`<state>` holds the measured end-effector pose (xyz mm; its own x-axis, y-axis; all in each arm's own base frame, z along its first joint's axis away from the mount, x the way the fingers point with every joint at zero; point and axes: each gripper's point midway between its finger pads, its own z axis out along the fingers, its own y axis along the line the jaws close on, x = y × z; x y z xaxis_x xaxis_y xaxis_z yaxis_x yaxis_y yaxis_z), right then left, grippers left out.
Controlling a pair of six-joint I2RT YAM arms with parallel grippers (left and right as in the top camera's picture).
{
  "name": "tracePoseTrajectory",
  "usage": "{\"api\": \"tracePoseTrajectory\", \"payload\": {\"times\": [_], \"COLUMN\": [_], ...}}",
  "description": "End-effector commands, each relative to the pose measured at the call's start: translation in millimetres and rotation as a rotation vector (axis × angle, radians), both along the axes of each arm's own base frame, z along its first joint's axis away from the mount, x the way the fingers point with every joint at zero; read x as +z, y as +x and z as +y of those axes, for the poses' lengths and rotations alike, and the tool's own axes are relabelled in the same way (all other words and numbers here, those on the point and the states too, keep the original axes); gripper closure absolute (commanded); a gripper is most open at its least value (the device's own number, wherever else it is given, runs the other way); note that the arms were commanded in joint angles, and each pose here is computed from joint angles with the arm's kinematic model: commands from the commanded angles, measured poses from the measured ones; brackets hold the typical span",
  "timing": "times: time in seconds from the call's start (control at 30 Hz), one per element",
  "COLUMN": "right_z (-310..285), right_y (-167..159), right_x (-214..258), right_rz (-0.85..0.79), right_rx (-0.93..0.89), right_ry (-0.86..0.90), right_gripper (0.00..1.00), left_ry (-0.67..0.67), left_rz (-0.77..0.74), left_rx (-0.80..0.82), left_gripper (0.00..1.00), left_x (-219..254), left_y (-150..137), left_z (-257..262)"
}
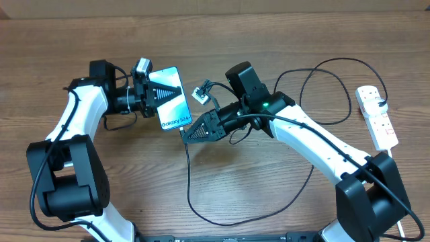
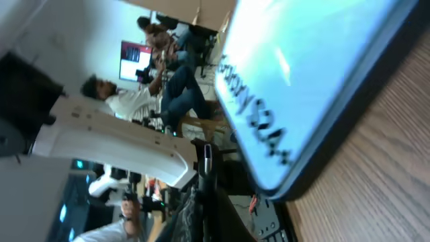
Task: Plug charger to phone and switch on socket
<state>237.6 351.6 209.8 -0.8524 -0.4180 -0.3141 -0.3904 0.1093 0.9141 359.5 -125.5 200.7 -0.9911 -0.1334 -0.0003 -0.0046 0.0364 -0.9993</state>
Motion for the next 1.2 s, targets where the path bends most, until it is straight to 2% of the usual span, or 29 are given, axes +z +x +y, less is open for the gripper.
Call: {"api": "tracePoseTrajectory", "payload": {"times": [0.0, 0.4, 1.17], "right_z": [2.9, 4.7, 11.6], "right_y": [5.6, 14.5, 23.2], "right_x": [-1.2, -4.2, 2.7], "right_rz": [0.085, 0.138, 0.131], "right_rx": [-0.063, -0.129, -0.162], "right_ry": [-0.064, -0.110, -0.090], "right_gripper": [0.96, 0.96, 0.96], "left_ry": [-0.051, -0.052, -0.052], "left_rz": [0.034, 0.040, 0.040], "left_rx": [-0.005, -0.004, -0.004], "left_gripper": [0.96, 0.95, 0.96], "left_x": [16.3, 16.3, 16.3], "left_y": [-1.3, -1.3, -1.3], "left_z": [-1.2, -1.2, -1.2]}}
